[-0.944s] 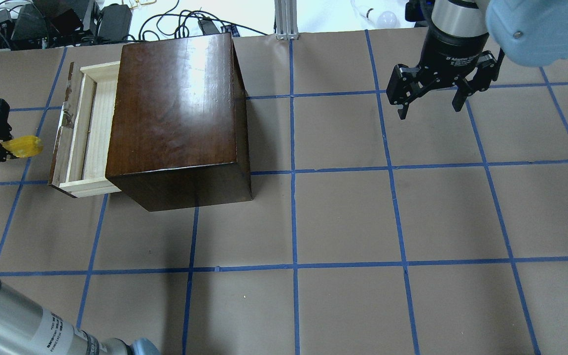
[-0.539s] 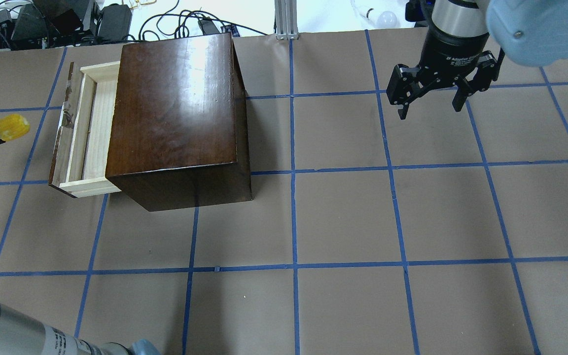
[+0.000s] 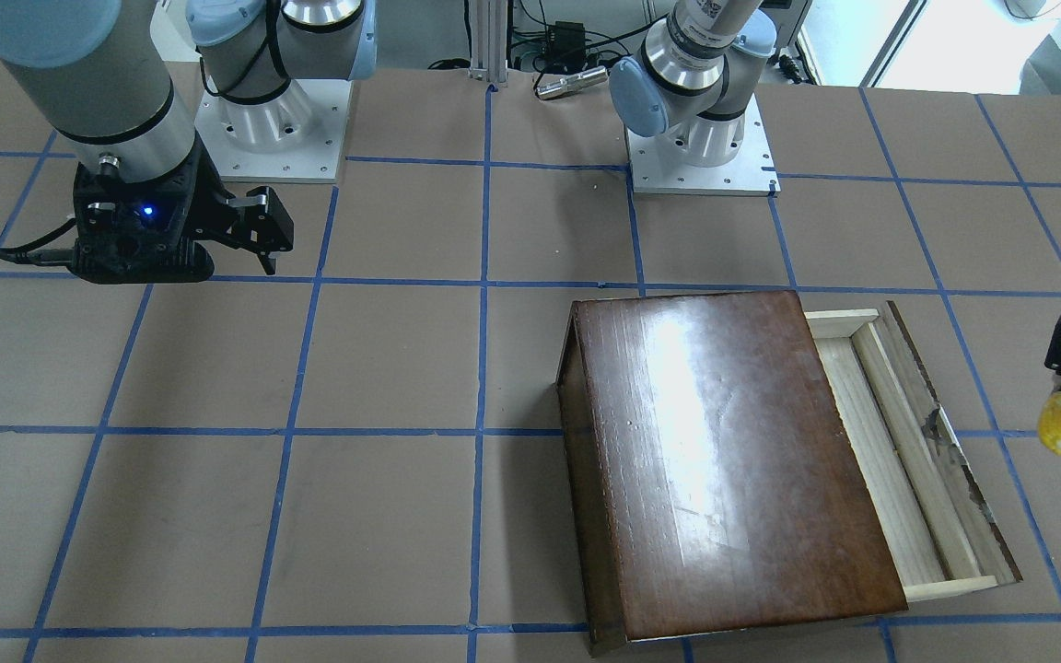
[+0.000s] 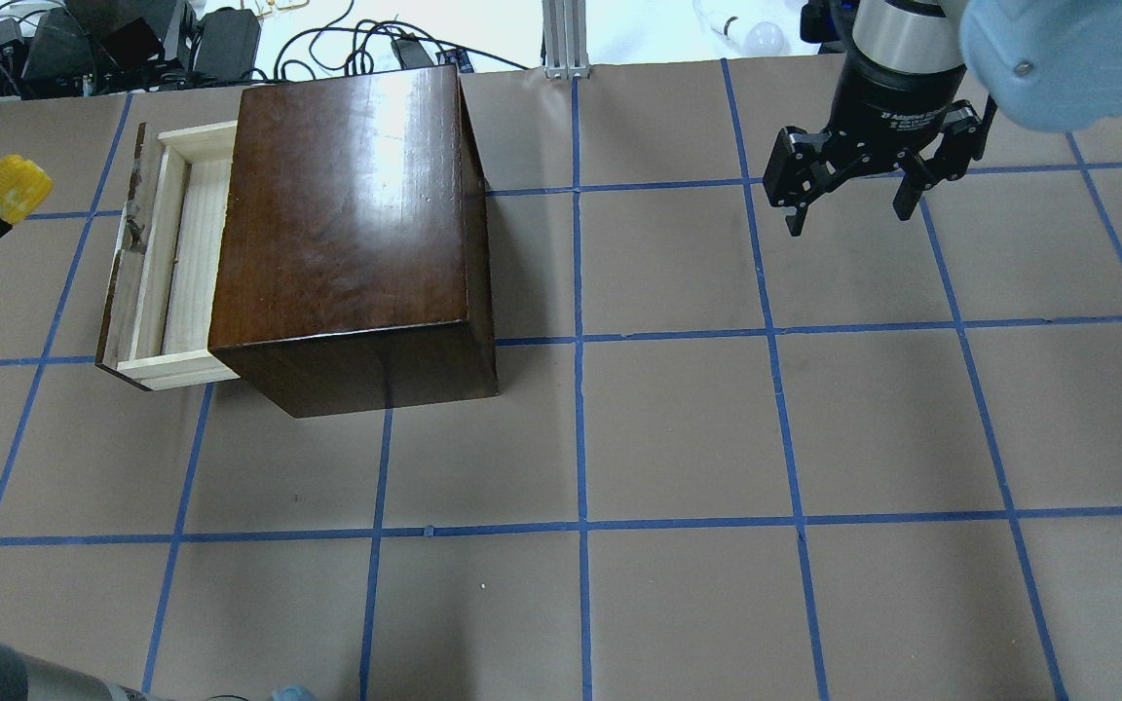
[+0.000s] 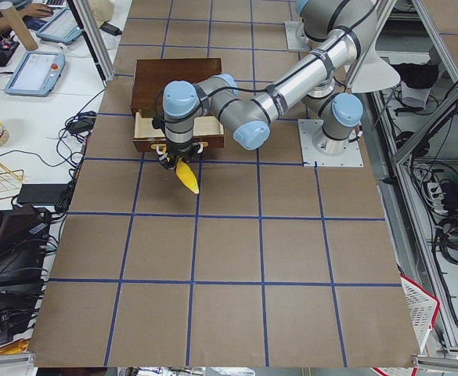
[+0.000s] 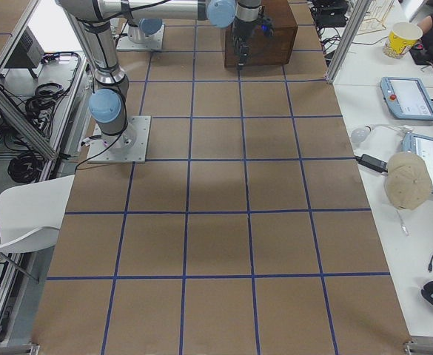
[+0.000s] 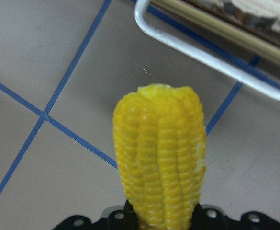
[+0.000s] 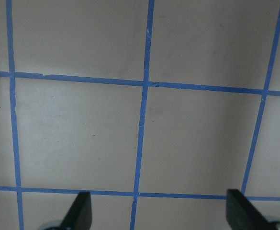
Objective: Open drawer and put corn inside
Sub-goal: 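Carry the corn over the open drawer and lower it inside, then open the left gripper and raise it away from the drawer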
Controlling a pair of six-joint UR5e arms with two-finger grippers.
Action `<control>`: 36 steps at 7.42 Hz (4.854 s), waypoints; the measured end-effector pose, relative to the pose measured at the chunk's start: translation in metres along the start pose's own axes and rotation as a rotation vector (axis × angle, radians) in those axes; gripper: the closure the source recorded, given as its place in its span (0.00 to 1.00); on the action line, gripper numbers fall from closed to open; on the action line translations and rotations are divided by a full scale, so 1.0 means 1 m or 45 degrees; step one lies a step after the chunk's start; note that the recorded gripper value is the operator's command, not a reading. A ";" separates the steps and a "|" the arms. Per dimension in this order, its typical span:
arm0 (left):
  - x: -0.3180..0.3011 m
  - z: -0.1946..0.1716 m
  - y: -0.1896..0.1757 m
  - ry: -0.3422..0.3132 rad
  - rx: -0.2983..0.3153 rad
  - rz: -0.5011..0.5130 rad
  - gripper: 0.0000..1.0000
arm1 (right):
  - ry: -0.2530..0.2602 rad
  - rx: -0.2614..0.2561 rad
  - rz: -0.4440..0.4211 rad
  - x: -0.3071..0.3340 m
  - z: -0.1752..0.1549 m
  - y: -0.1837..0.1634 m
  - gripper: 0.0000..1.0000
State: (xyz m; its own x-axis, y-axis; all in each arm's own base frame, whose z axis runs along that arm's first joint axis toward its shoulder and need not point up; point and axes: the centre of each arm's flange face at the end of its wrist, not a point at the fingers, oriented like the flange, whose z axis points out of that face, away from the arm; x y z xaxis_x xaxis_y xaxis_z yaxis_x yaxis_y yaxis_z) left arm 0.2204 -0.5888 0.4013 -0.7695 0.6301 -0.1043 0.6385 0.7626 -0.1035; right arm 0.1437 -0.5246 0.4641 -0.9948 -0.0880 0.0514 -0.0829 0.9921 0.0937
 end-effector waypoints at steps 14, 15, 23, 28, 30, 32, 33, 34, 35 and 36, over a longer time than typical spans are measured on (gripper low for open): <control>0.093 0.055 -0.109 0.179 -0.180 -0.993 1.00 | 0.000 -0.001 0.001 0.000 0.000 0.000 0.00; 0.098 0.057 -0.114 0.182 -0.186 -0.959 1.00 | 0.000 -0.001 0.001 0.000 0.000 0.000 0.00; 0.099 0.063 -0.115 0.188 -0.195 -0.887 0.22 | 0.000 -0.002 0.000 0.000 0.001 0.000 0.00; 0.107 0.030 -0.113 0.186 -0.196 -0.892 0.20 | 0.000 -0.001 0.001 0.000 0.000 0.000 0.00; 0.119 -0.009 -0.115 0.184 -0.196 -0.896 0.17 | 0.000 -0.001 0.001 0.000 0.000 0.000 0.00; 0.139 -0.050 -0.114 0.170 -0.184 -0.915 0.16 | 0.000 0.000 0.001 0.000 0.000 0.000 0.00; 0.158 -0.068 -0.118 0.140 -0.185 -0.916 0.16 | 0.000 -0.001 0.001 0.000 0.000 0.000 0.00; 0.183 -0.084 -0.127 0.095 -0.190 -0.908 0.16 | 0.000 -0.001 0.000 0.000 0.000 0.000 0.00; 0.212 -0.098 -0.139 0.064 -0.183 -0.906 0.15 | 0.000 -0.001 0.000 0.000 0.000 0.000 0.00; 0.239 -0.110 -0.149 0.044 -0.168 -0.908 0.14 | 0.000 0.000 0.001 0.000 0.000 0.000 0.00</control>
State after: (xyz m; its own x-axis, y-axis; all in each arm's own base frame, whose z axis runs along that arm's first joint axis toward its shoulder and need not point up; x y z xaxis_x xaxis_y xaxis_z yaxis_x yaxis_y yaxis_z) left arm -0.0603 -0.5354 0.5007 -0.9994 -0.0242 -0.0242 -0.0238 0.9996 -0.0142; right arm 0.1434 -0.5247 0.4640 -0.9948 -0.0876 0.0515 -0.0825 0.9922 0.0938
